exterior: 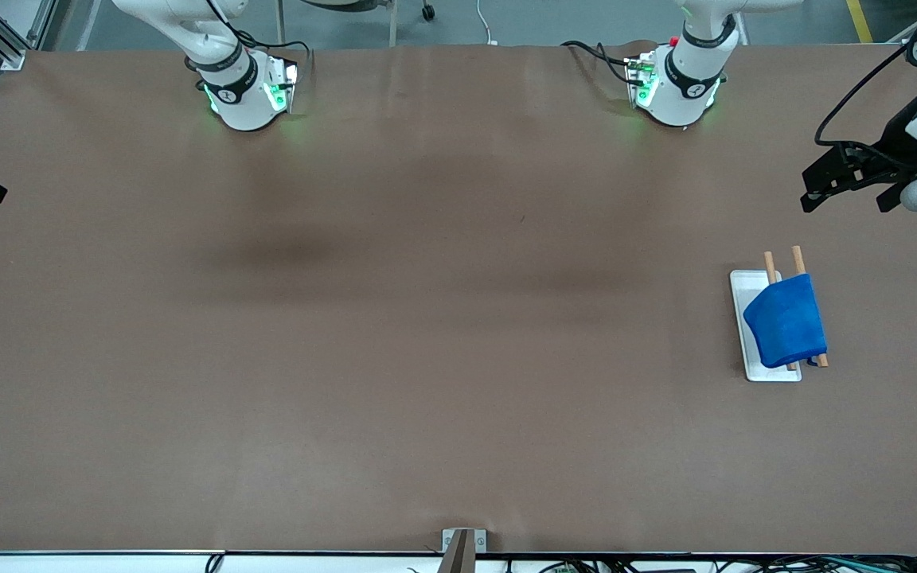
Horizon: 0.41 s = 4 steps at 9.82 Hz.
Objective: Right arm passes towel to left arm to hang
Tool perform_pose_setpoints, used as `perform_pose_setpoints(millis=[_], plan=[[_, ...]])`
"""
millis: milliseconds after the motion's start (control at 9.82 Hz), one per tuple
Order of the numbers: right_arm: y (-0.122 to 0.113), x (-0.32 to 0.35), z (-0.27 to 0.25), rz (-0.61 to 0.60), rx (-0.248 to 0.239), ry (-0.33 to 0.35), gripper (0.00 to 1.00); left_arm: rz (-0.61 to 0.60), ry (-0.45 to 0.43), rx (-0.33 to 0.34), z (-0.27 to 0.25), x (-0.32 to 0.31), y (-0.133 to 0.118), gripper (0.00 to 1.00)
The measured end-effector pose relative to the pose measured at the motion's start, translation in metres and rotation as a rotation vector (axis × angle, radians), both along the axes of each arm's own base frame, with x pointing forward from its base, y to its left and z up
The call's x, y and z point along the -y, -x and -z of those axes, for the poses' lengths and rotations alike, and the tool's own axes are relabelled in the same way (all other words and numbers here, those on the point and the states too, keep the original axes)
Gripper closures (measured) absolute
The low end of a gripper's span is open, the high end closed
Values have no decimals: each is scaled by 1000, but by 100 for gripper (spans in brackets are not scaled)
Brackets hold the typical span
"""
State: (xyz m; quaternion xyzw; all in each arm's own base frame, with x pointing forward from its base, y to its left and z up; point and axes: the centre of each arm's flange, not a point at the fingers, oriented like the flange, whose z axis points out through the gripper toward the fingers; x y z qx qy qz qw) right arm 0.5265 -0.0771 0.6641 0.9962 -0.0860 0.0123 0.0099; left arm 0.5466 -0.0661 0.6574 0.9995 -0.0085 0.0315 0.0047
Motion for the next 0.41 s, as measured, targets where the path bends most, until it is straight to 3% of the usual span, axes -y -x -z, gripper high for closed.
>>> perform_pose_setpoints(millis=[407], plan=[[0,1,0,3,0,0,0,-2,0,0,0,-2,0,0]])
